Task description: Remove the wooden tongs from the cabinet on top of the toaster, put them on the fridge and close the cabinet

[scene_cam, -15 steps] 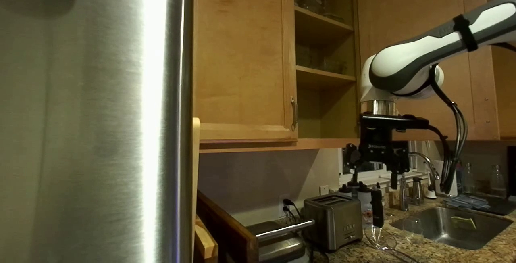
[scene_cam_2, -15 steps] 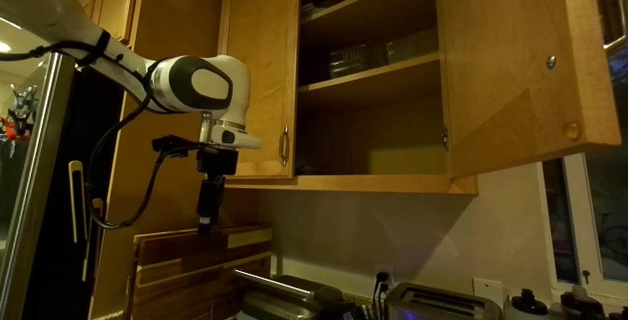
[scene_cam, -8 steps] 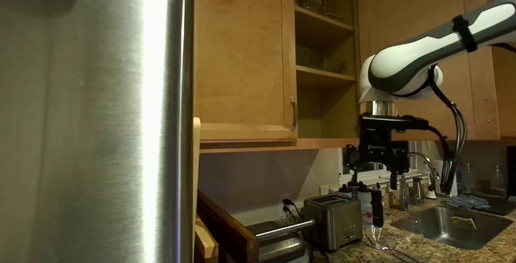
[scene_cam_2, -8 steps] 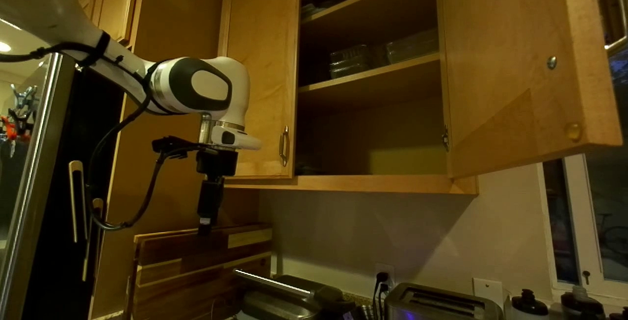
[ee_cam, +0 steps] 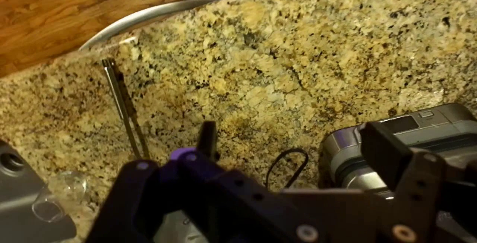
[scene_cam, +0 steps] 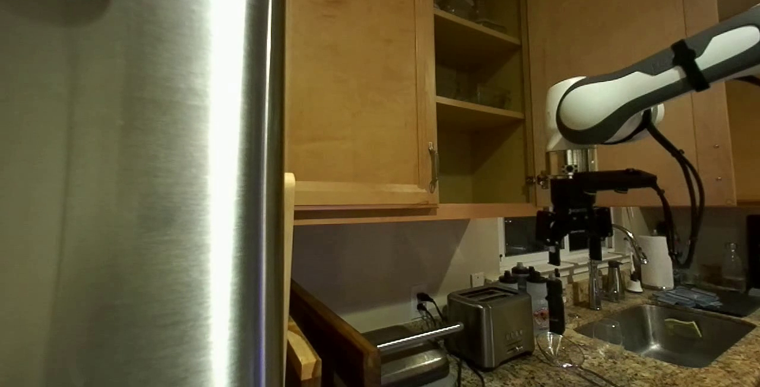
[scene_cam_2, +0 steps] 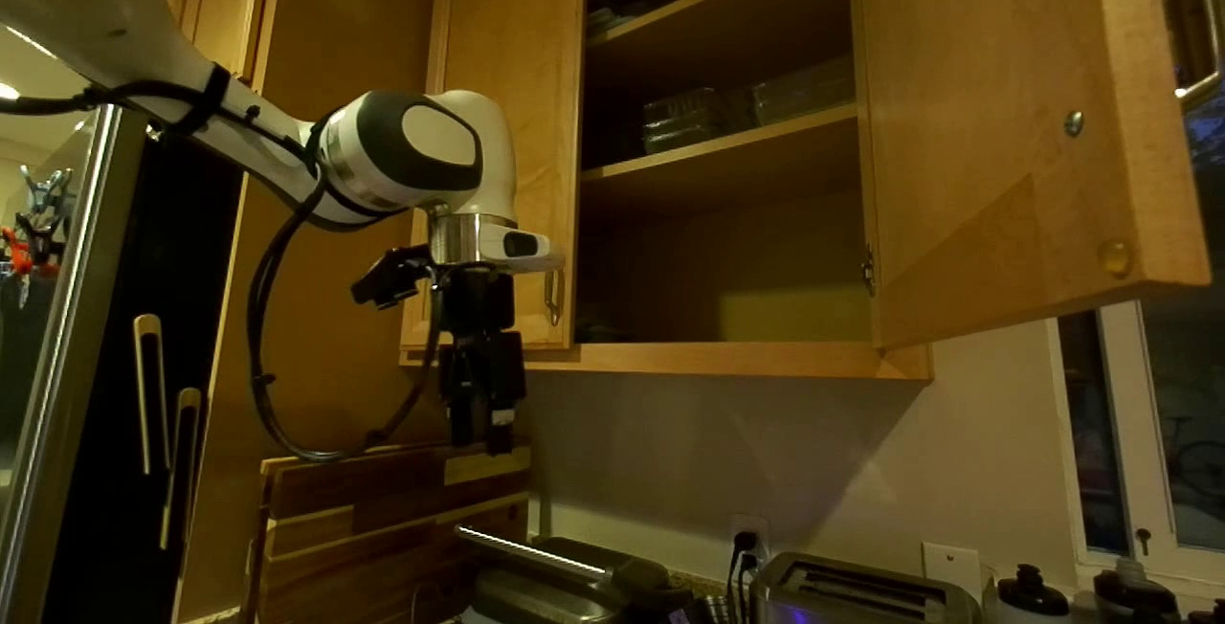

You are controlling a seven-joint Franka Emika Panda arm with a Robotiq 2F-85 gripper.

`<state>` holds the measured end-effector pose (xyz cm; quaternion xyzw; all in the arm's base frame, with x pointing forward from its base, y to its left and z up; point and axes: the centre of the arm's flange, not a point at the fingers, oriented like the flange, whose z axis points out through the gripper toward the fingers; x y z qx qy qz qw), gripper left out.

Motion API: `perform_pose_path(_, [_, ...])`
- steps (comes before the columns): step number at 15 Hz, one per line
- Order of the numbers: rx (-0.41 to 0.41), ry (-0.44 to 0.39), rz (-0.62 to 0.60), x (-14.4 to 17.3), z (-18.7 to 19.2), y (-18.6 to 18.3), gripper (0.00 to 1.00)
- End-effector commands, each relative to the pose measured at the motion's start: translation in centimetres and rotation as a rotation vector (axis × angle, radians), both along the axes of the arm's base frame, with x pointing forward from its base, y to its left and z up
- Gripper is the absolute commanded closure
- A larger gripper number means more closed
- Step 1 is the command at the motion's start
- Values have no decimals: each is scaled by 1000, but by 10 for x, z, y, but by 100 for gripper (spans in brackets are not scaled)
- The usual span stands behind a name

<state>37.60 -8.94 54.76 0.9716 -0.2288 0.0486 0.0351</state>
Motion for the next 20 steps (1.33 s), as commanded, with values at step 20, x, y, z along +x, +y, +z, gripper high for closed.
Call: perform_pose_path(20, [-264, 3, 106, -71, 10, -92, 0])
